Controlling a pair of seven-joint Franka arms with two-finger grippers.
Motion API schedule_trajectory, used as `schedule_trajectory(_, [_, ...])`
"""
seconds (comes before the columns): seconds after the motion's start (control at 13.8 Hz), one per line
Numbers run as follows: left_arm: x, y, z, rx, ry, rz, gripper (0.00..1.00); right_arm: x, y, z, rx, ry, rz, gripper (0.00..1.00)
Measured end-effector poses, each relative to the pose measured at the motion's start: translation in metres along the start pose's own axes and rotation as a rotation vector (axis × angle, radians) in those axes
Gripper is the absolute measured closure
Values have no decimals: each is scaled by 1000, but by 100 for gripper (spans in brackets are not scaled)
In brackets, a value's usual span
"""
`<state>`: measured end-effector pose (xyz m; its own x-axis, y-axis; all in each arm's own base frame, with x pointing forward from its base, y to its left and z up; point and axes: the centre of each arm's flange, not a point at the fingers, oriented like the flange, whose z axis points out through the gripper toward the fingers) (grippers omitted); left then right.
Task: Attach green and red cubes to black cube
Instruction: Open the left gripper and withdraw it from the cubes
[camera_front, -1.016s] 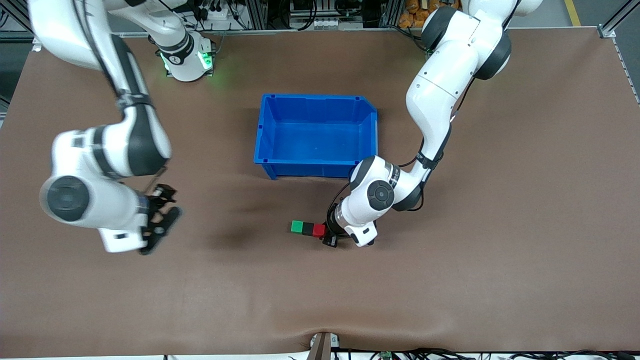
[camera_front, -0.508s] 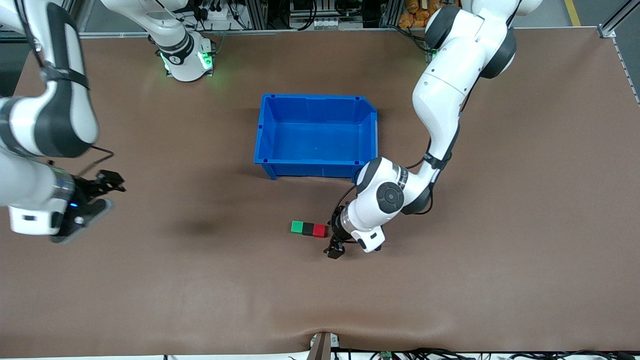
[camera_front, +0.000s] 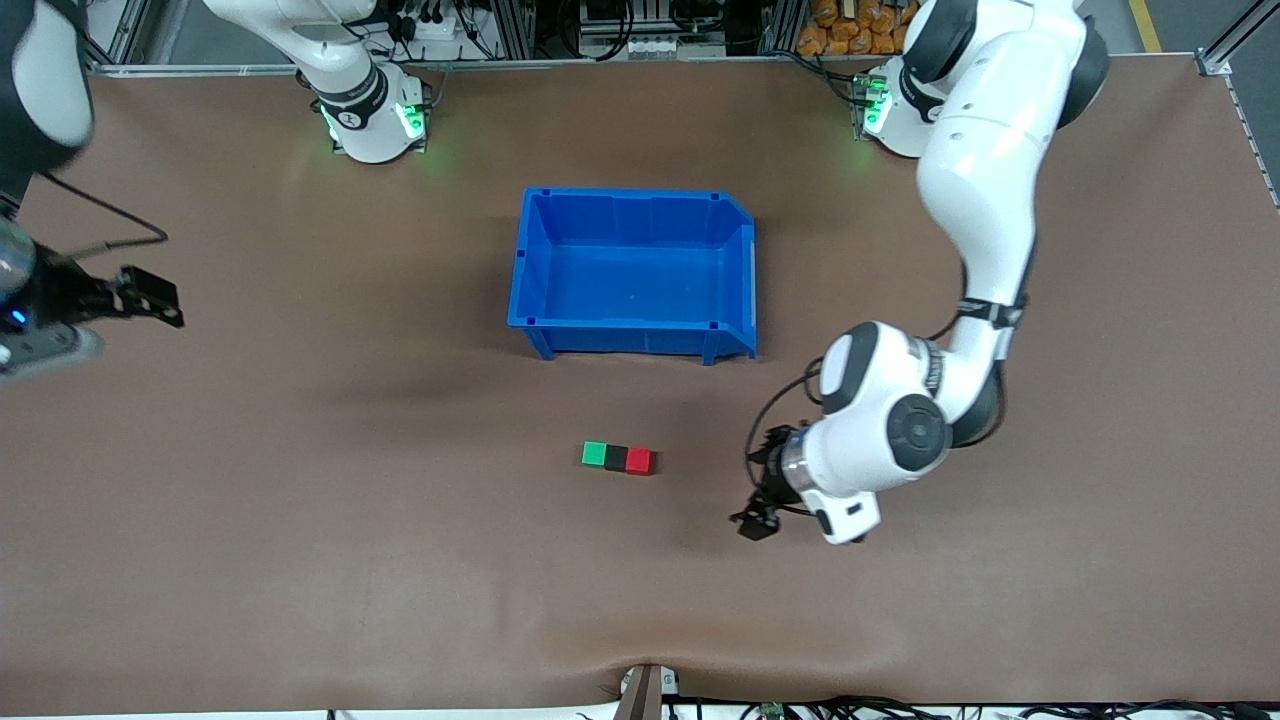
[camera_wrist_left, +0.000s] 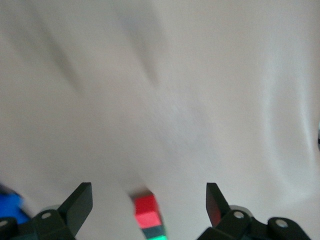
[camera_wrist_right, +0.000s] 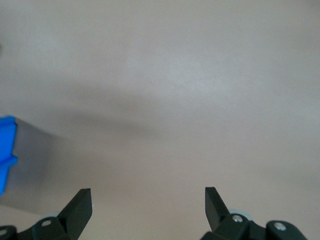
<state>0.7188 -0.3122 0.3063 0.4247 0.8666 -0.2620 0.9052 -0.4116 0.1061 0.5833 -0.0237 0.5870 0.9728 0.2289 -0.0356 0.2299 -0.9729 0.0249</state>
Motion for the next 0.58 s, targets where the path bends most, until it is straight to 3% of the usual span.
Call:
schedule_trajectory(0.36, [67, -17, -83, 60, 59, 255, 0, -34, -2, -38, 8, 10, 244, 0])
schedule_trajectory(0.58, [100, -31, -138, 84, 114, 378, 0, -48, 16, -52, 77, -3, 327, 0])
